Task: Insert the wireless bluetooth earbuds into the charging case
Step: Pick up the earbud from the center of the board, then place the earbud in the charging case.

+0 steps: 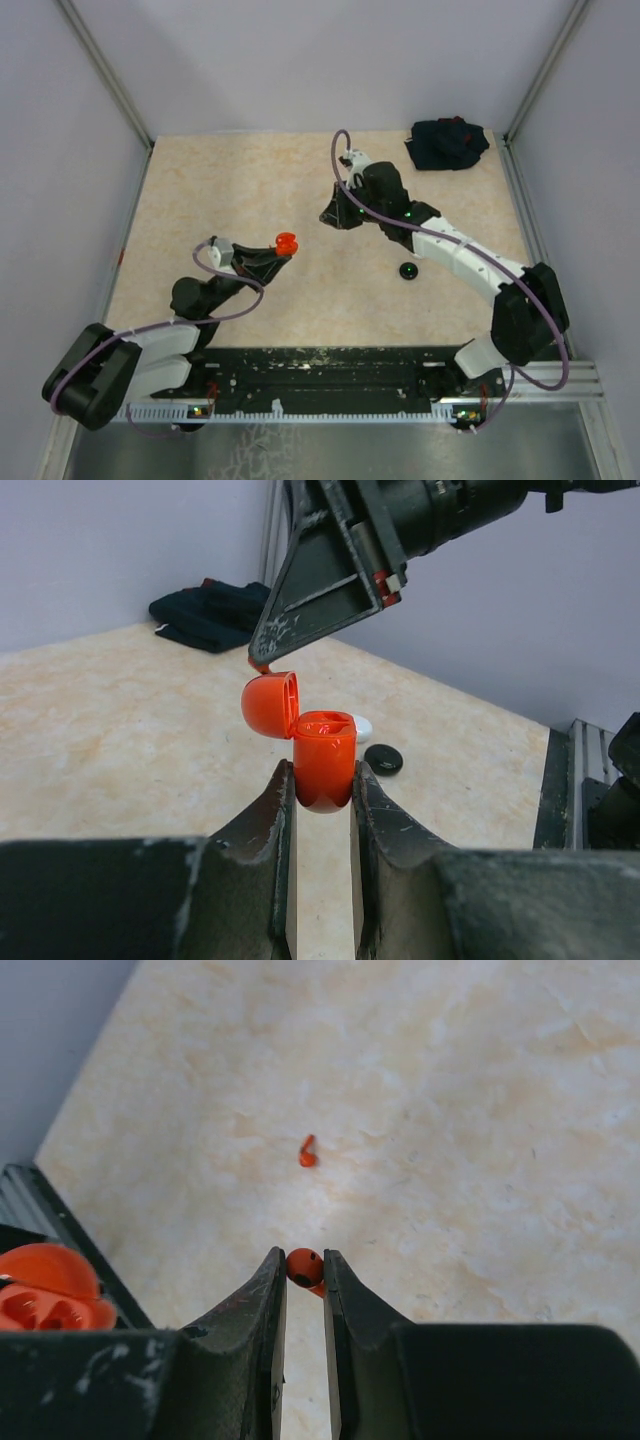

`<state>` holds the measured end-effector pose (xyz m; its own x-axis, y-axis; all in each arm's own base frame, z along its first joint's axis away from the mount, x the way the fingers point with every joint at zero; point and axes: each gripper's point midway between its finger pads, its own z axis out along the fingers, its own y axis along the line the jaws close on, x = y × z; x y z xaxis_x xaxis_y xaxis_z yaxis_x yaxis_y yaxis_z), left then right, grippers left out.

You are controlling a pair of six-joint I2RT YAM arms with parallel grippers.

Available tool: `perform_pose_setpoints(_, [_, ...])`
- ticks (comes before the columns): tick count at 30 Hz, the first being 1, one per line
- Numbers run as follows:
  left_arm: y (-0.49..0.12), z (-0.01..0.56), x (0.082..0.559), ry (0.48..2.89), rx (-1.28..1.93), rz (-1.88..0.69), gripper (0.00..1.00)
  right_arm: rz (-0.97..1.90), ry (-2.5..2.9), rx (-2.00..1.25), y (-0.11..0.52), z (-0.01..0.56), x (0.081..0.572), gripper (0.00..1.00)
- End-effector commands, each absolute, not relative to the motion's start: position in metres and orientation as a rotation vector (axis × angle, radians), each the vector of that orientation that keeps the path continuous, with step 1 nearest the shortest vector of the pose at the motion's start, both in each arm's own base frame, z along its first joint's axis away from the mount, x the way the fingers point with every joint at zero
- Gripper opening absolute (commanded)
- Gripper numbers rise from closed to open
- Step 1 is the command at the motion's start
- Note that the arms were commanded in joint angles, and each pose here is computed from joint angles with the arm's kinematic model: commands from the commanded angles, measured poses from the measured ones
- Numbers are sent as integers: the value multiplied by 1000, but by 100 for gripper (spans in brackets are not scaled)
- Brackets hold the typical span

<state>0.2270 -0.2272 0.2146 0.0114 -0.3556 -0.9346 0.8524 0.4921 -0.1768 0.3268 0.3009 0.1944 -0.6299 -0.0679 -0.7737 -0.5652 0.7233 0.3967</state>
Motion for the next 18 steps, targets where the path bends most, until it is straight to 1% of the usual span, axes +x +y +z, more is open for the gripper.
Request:
perform_pose_setpoints(1, [-219, 248, 219, 1073, 445, -1051, 0, 1065, 1898, -467, 321, 271, 308, 7])
perform_pose_setpoints(8, [-220, 272, 213, 960, 449, -1088, 0, 1287, 1676, -489, 322, 331, 270, 7])
perform_pose_setpoints(18, [-238, 292, 207, 838, 615, -1079, 0, 1522, 1468, -569, 333, 365, 221, 7])
